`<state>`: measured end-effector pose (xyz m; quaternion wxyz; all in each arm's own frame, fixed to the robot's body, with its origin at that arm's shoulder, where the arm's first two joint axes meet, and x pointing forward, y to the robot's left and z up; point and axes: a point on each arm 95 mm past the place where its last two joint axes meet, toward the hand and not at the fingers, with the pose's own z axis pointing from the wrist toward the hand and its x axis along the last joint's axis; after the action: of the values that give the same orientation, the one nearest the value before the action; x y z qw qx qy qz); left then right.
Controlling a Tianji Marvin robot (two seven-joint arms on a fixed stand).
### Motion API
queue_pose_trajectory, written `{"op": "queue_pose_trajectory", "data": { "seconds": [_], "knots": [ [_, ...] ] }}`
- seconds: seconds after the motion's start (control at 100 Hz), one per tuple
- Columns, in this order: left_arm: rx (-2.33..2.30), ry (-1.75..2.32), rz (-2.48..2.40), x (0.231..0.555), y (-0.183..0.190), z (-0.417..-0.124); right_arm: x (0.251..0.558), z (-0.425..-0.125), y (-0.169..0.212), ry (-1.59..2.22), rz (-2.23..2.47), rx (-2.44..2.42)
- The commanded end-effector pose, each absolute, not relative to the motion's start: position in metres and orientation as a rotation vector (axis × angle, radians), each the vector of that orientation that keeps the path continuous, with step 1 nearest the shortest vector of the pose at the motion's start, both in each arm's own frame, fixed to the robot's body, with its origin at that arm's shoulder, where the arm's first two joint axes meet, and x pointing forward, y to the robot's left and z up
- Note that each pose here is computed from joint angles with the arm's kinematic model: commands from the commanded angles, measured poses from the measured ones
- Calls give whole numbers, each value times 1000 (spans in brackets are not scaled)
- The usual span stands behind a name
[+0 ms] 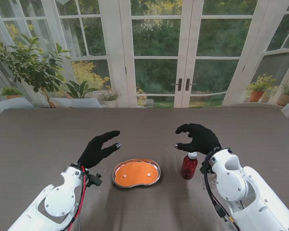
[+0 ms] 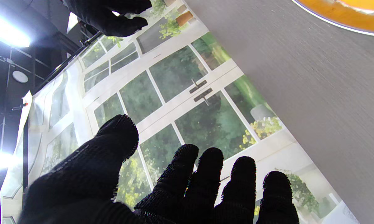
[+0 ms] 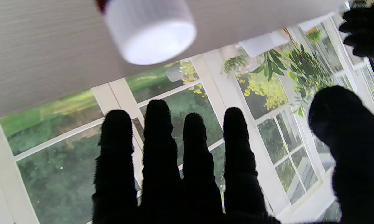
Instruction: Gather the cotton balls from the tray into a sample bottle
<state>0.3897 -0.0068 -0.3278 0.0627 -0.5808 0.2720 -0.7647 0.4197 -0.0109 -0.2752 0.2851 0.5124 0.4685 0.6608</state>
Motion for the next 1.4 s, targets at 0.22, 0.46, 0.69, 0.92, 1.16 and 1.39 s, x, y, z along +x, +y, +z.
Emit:
{"op": "queue_pose_trajectory", "data": {
  "seconds": [0.22,0.46,0.69,0.92,1.16,1.39],
  "knots": [
    [-1768,850,-2315,388,-10,-328,412,-274,-21,1405,1641,1393],
    [-1774,852,-2316,388,-10,-328,412,-276,-21,1466,1577,1369],
    [-1778,855,-2315,388,-11,-329,417,-282,-23,1501,1528,1372],
    [-1783,860,-2315,388,-12,-329,422,-290,-26,1534,1486,1401],
    [-1780,860,-2314,388,-11,-328,423,-292,-26,1568,1457,1426],
    [-1780,860,-2316,388,-11,-328,424,-295,-26,1575,1450,1446]
  ]
}}
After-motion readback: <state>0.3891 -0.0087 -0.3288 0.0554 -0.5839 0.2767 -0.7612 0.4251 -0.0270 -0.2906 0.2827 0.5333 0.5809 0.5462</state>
